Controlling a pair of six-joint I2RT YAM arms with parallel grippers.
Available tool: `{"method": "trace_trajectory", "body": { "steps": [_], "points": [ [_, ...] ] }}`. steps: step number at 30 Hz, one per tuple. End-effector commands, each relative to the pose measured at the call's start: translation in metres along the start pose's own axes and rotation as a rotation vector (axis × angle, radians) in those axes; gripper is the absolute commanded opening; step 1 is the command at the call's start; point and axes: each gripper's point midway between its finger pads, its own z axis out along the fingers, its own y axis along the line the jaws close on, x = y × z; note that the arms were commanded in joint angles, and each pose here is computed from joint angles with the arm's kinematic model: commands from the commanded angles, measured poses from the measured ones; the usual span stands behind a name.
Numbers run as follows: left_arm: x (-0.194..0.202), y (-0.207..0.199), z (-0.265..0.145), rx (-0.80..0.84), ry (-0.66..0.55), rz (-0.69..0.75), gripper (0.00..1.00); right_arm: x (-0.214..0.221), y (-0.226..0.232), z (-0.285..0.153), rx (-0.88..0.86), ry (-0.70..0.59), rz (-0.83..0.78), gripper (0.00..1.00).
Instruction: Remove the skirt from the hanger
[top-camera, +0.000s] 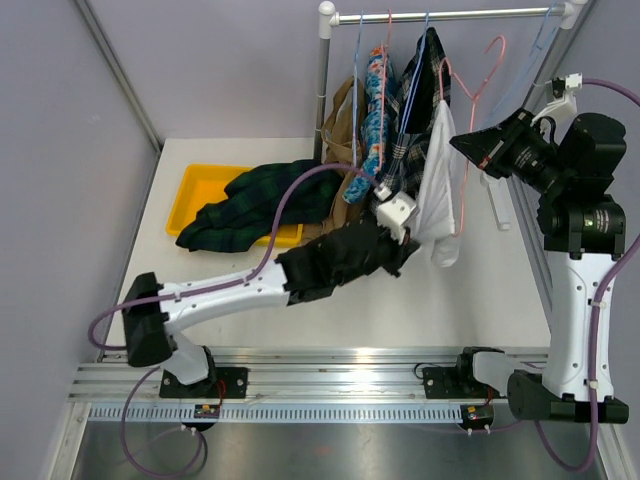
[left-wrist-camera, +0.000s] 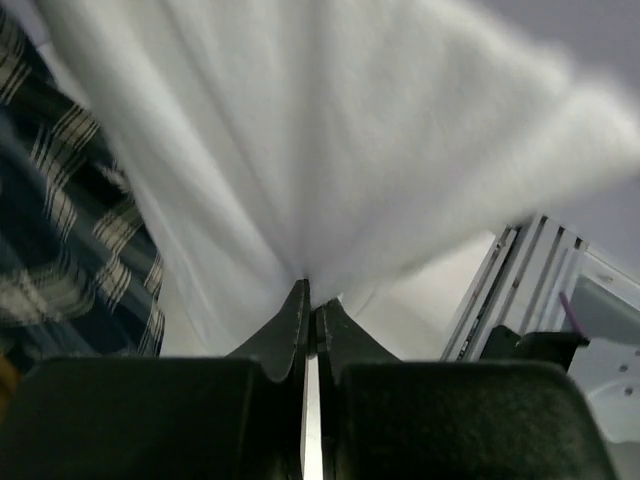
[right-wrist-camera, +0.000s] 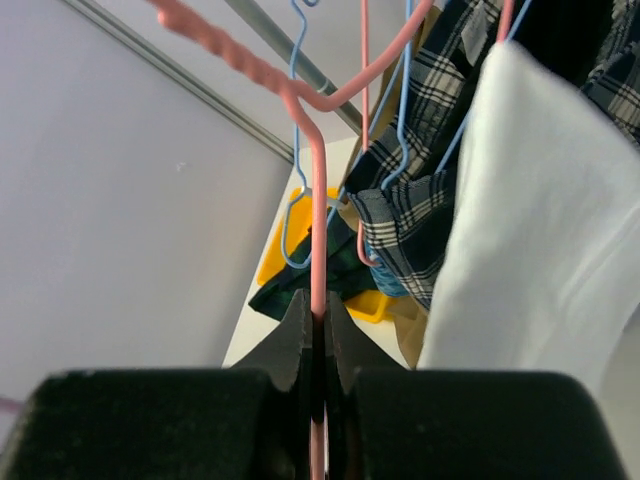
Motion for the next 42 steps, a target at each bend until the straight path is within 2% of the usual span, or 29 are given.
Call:
{"method": "trace_trajectory", "body": {
  "steps": [1,2,3,5,7,8,9,11,16,19,23,27,31,37,41,42],
  "points": [
    [0.053,0.000,-0.049,-0.096,0.065,-0.006,0.00,-0.033,0.017,-0.003,-0.007,-0.092,-0.111,0.00],
    [0.068,0.001,-0.059,-0.126,0.081,-0.010,0.00,-0.046,0.018,-0.002,0.011,-0.122,-0.130,0.00],
    [0.107,-0.008,-0.079,-0.118,0.139,-0.025,0.00,-0.048,0.015,-0.001,0.034,-0.122,-0.130,0.00],
    [0.143,-0.025,-0.106,-0.119,0.182,-0.024,0.00,-0.062,0.015,0.003,0.059,-0.142,-0.157,0.00],
    [0.188,-0.022,-0.130,-0.181,0.252,-0.050,0.00,-0.070,0.008,0.012,0.085,-0.138,-0.165,0.00],
    [0.201,-0.042,-0.145,-0.151,0.274,-0.088,0.00,-0.076,0.013,0.009,0.086,-0.154,-0.176,0.00],
    [0.214,-0.042,-0.157,-0.170,0.307,-0.073,0.00,-0.077,0.011,0.012,0.094,-0.150,-0.183,0.00],
    [0.222,-0.054,-0.172,-0.178,0.313,-0.095,0.00,-0.080,0.005,0.017,0.111,-0.151,-0.186,0.00],
    [0.223,-0.040,-0.183,-0.278,0.332,-0.050,0.00,-0.081,-0.018,0.036,0.152,-0.144,-0.177,0.00],
    [0.190,-0.036,-0.185,-0.306,0.289,0.003,0.00,-0.084,-0.036,0.053,0.185,-0.132,-0.165,0.00],
    [0.104,-0.023,-0.196,-0.357,0.192,0.074,0.00,-0.096,-0.054,0.075,0.206,-0.139,-0.164,0.00],
    [0.053,0.030,-0.219,-0.483,0.179,0.168,0.00,-0.108,-0.093,0.106,0.264,-0.140,-0.139,0.00],
    [0.001,0.092,-0.242,-0.666,0.148,0.224,0.00,-0.129,-0.112,0.127,0.274,-0.175,-0.129,0.00],
    [-0.124,0.176,-0.282,-0.850,-0.073,0.205,0.00,-0.133,-0.153,0.157,0.310,-0.168,-0.087,0.00],
    [-0.179,0.211,-0.279,-0.909,-0.136,0.224,0.00,-0.113,-0.166,0.163,0.304,-0.120,-0.058,0.00],
    [-0.181,0.221,-0.257,-0.902,-0.104,0.238,0.00,-0.100,-0.174,0.162,0.321,-0.095,-0.043,0.00]
  ]
}}
